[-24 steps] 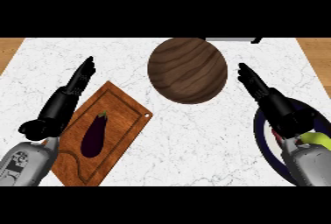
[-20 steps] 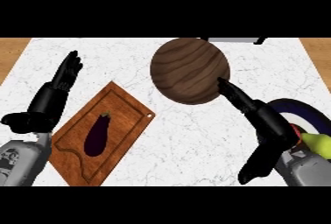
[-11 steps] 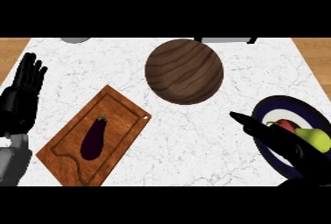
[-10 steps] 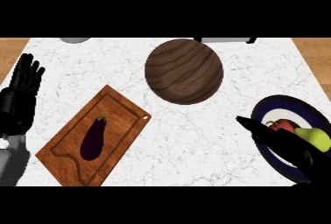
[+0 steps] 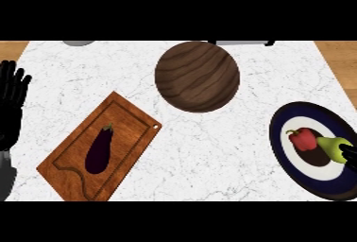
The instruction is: Pick the bell pepper from the plate and place it in the bowl
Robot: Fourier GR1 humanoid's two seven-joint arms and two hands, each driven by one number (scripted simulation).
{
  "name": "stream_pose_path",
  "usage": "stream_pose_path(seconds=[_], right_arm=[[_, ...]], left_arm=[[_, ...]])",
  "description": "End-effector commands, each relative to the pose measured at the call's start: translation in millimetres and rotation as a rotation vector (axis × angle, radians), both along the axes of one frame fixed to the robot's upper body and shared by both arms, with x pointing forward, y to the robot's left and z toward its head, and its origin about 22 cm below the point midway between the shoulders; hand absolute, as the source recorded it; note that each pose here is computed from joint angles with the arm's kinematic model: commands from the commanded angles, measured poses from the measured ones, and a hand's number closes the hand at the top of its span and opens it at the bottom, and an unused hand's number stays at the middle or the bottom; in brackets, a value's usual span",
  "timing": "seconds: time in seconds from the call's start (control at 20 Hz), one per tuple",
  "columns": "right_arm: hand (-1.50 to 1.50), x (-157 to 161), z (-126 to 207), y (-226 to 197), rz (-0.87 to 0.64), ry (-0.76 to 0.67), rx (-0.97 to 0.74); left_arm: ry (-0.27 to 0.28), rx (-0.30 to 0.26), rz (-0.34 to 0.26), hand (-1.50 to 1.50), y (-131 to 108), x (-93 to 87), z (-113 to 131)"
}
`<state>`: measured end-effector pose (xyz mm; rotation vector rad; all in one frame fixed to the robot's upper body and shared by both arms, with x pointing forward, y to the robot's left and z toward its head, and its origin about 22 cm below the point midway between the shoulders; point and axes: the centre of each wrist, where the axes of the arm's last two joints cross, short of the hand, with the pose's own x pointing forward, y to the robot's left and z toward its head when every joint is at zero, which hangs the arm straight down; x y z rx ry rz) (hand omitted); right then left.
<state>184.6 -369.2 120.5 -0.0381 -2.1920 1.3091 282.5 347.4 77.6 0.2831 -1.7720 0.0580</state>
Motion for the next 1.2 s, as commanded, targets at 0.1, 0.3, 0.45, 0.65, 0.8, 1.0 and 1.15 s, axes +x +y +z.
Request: stream_pose_path(seconds=[0.1, 0.3, 0.45, 0.65, 0.8, 1.0, 1.15], right_arm=[[-1.5, -11.3, 65.8, -46.7, -0.08, -0.063, -0.315], [-1.5, -13.9, 73.2, -53.4, -0.126, -0.037, -0.554], [-1.5, -16.3, 76.9, -55.1, -0.117, -0.01, -0.67], [-1.5, -25.4, 63.3, -47.1, -0.133, -0.03, -0.765], [-1.5, -19.4, 67.7, -54.6, -0.165, -0.018, -0.77], [-1.5, -20.7, 33.6, -69.1, -0.159, 0.001, -0.783], [-1.5, -5.0, 36.1, -45.1, -0.163, 0.002, -0.782]], left_arm=[[0.002, 0.013, 0.018, 0.0, -3.4, 0.3, 2.4], [0.008, 0.0, -0.014, 0.0, -5.2, 5.1, 5.3], [-0.006, 0.002, -0.009, 0.0, -21.6, 7.8, 0.8], [-0.016, -0.003, -0.029, 0.0, -24.0, 0.4, 0.9], [-0.008, -0.004, -0.037, 0.0, 6.7, 6.8, -2.9], [-0.005, 0.001, -0.035, 0.0, -14.7, 12.6, 12.8], [-0.012, -0.011, -0.05, 0.0, -23.2, 19.1, 0.8]])
